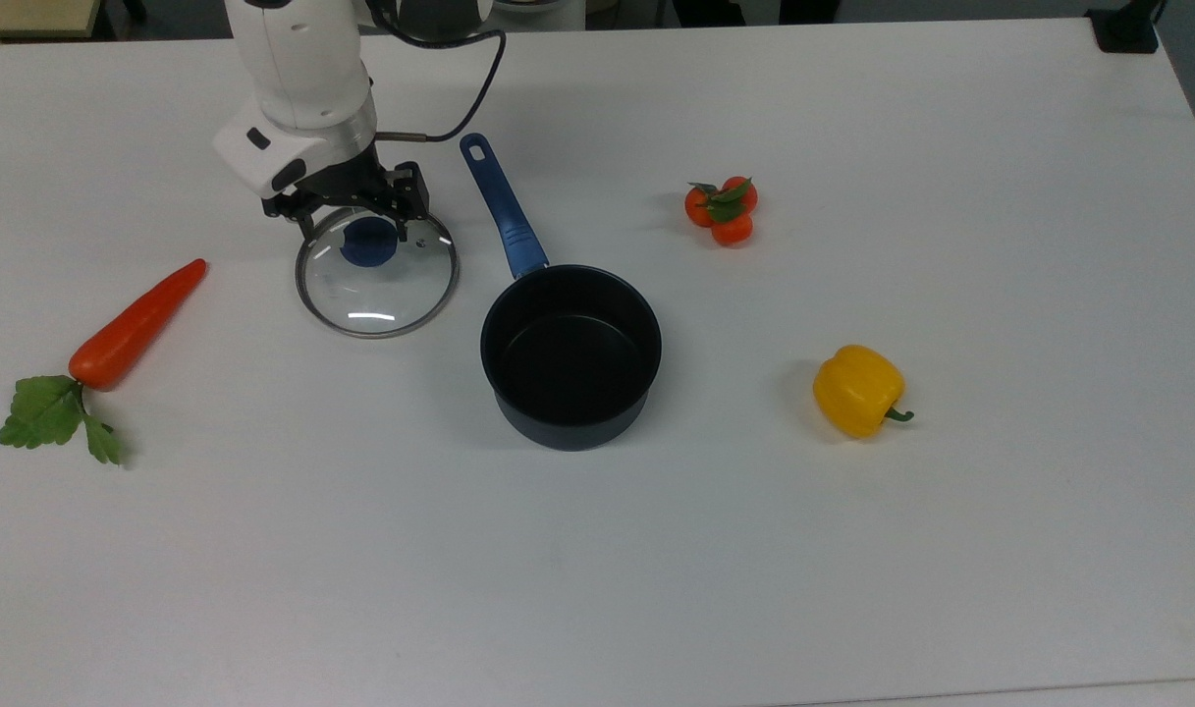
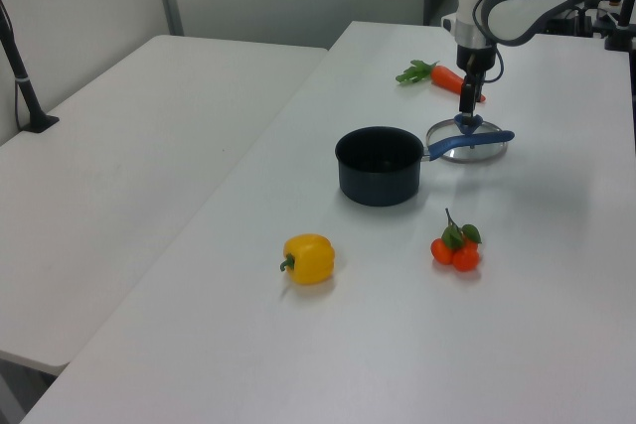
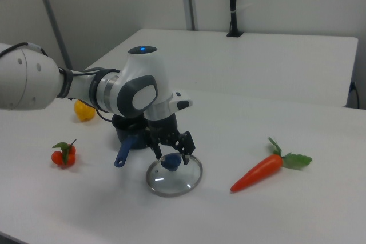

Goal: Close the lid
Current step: 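Close the gripper on the blue knob of the glass lid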

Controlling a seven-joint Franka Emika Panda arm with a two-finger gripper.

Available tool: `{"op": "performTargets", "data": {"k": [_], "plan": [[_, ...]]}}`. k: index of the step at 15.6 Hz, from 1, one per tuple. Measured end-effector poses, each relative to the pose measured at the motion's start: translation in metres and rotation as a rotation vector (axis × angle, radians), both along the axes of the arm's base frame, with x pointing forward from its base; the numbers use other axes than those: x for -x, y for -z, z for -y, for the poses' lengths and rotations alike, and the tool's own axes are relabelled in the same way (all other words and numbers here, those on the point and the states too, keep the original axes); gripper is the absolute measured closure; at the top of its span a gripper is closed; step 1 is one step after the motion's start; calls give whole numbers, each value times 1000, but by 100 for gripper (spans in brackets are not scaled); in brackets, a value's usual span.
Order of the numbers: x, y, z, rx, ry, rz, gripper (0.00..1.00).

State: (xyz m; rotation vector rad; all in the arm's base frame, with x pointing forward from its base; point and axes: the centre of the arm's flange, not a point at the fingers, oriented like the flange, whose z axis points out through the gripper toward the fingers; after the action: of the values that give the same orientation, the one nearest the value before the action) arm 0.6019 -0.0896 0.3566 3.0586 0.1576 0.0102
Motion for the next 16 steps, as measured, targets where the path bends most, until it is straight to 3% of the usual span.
{"op": "performTargets", "data": {"k": [8,9,11,13,16], "plan": [[0,7,-1,-16,10,-9,16],[0,7,-1,-17,11,-9,24],[0,7,-1,-17,14,-9,28],[-1,6,-1,-17,29,-6,39],[-1,6,-1,-18,61,-4,39]]}}
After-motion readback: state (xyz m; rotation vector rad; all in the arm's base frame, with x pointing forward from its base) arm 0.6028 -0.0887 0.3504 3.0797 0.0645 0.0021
